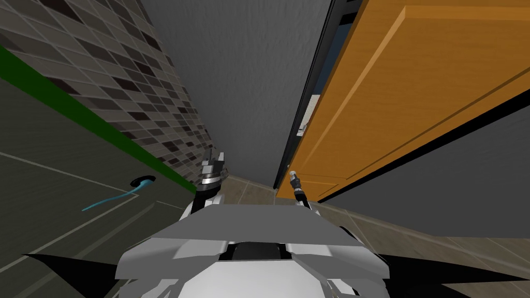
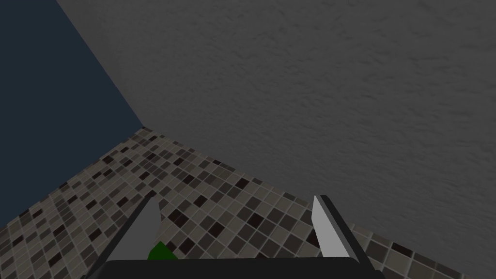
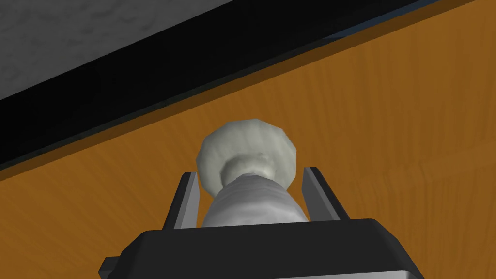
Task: Pull the door open
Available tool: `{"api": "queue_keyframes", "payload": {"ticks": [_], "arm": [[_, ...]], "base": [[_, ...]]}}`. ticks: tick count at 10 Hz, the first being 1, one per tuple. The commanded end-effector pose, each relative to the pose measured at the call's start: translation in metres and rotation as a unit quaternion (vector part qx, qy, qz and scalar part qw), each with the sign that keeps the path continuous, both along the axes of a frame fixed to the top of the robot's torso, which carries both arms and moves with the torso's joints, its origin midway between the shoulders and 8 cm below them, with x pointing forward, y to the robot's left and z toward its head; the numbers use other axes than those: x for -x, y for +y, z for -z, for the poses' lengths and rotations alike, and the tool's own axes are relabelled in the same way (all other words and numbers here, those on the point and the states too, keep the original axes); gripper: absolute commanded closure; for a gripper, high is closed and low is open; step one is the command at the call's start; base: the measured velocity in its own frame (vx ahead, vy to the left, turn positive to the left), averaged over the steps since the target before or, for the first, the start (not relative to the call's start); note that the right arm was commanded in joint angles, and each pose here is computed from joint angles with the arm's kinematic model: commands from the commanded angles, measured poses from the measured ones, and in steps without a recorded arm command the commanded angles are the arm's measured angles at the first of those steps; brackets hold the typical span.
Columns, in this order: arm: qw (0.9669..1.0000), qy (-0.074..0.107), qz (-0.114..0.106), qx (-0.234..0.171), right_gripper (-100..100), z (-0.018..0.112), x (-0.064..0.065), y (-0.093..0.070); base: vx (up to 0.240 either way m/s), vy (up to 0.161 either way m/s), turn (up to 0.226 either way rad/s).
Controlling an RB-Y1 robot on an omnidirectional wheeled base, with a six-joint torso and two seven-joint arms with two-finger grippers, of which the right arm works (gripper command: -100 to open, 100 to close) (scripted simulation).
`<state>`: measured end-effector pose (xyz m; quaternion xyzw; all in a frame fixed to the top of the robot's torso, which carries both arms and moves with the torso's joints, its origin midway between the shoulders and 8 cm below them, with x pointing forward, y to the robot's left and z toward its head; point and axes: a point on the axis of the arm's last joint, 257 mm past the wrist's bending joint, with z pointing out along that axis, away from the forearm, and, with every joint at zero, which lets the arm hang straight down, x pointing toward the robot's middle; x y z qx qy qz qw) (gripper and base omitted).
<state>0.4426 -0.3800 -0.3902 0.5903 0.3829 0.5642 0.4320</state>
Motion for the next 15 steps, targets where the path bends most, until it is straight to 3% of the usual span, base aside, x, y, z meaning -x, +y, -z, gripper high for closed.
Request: {"api": "queue_keyframes", "payload": {"ticks": [1,3,7,10,14,15], "arm": [[0.9998,0.000,0.000,-0.018,100,0.0017,0.0007,0.0010],[0.9992,-0.001,0.000,-0.040,100,0.0017,-0.0002,0.0016],[0.9946,-0.006,0.001,-0.104,100,0.0017,-0.0028,0.0034],[0.9916,-0.008,0.001,-0.129,100,0.0017,-0.0036,0.0040],[0.9814,-0.013,0.002,-0.191,100,0.0016,-0.0061,0.0057],[0.9808,-0.013,0.002,-0.194,100,0.0016,-0.0061,0.0057]], "base": [[-0.030,-0.010,0.017],[-0.032,-0.011,0.022],[-0.039,-0.017,0.034],[-0.027,-0.010,0.019],[-0.035,-0.018,0.032],[-0.027,-0.013,0.009]]}}
